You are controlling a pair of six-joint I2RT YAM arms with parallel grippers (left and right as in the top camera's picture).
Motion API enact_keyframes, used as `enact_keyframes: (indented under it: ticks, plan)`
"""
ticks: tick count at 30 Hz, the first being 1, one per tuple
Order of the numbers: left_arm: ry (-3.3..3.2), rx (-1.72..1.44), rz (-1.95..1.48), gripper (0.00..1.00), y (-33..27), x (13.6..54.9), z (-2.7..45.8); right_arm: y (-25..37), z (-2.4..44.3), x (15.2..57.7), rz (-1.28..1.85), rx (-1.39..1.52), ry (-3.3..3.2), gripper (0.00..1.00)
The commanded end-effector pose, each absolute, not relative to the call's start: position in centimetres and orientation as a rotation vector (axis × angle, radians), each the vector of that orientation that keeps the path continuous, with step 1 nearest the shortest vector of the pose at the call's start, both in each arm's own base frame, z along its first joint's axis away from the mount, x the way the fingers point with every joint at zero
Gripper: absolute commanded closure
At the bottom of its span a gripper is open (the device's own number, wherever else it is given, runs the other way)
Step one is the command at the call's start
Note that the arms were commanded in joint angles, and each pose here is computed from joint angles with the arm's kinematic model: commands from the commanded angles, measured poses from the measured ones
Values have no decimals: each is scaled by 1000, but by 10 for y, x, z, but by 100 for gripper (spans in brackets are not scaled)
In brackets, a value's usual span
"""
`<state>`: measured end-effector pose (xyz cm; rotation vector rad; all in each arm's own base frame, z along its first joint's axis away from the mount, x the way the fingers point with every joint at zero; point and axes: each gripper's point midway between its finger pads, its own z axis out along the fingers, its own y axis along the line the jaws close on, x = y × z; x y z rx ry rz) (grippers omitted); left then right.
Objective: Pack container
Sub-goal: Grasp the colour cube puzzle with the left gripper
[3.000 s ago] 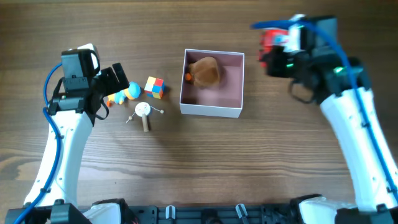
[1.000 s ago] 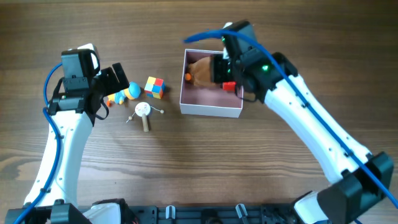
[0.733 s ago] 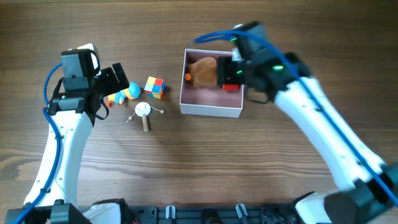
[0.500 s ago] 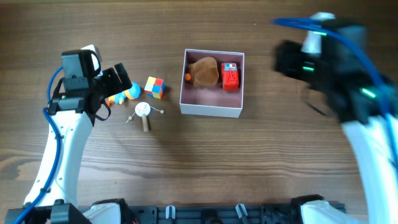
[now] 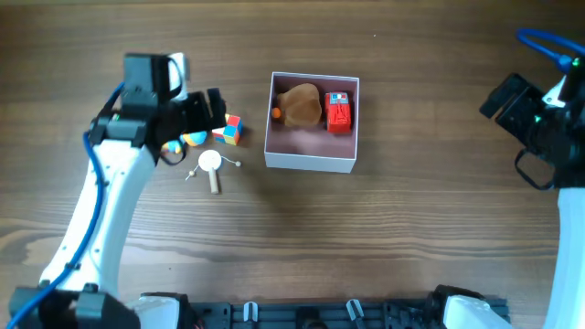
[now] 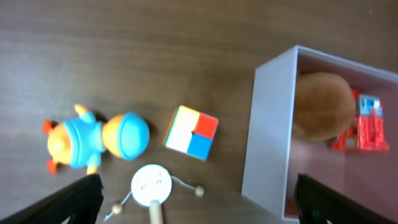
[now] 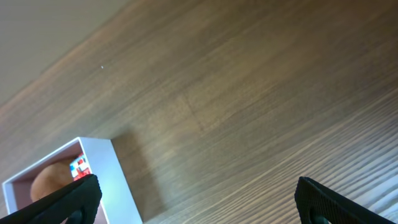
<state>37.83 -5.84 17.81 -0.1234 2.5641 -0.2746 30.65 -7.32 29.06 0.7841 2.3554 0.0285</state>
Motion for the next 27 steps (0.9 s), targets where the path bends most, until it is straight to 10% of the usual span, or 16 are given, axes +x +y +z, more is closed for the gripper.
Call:
enact_keyframes:
  ticks: [1, 10, 27]
  plan:
    - [2641, 82, -90, 0, -61, 395, 170, -76, 274, 311, 12, 805, 2402, 0]
    - [2797, 427, -26, 25, -80, 410, 87, -78, 252, 322, 3, 826, 2472, 0]
    - [2925, 458, -21, 22, -82, 405, 28, -80, 242, 327, -2, 835, 2502, 0]
